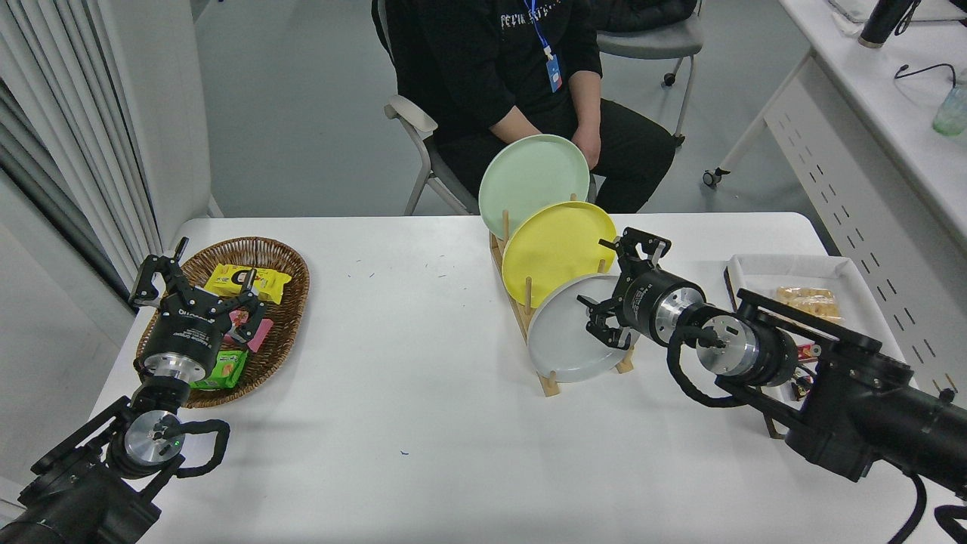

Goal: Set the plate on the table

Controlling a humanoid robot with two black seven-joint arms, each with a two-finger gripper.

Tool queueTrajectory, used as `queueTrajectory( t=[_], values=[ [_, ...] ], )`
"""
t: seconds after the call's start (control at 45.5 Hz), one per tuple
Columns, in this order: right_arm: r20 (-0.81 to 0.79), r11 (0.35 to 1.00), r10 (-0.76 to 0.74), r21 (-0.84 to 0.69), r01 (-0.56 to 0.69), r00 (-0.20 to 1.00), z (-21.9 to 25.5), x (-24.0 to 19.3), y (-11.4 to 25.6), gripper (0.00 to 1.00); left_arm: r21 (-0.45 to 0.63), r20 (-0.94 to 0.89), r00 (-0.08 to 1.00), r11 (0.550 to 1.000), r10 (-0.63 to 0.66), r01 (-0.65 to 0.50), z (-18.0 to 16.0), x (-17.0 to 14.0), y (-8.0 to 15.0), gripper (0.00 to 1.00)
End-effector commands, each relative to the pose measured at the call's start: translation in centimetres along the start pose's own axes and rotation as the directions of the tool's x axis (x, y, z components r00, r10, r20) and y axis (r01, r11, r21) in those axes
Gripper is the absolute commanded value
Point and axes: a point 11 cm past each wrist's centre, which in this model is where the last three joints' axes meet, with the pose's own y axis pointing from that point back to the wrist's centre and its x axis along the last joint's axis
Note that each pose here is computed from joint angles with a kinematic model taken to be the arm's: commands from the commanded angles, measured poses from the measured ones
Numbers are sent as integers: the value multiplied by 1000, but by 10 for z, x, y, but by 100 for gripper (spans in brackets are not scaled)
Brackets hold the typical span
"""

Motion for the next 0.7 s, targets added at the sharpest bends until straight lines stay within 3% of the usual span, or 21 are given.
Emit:
queueTrajectory(
  t=[0.0, 0.681],
  values=[
    [-2, 1000, 1, 1, -1, 1000, 0, 0, 0, 71, -1, 0, 1000, 1000, 1, -1, 0, 0, 0, 98],
    [-10, 1000, -3, -26, 2, 1000, 6, -2, 2, 57, 0, 0, 1000, 1000, 0, 0, 0, 0, 0, 98]
  ],
)
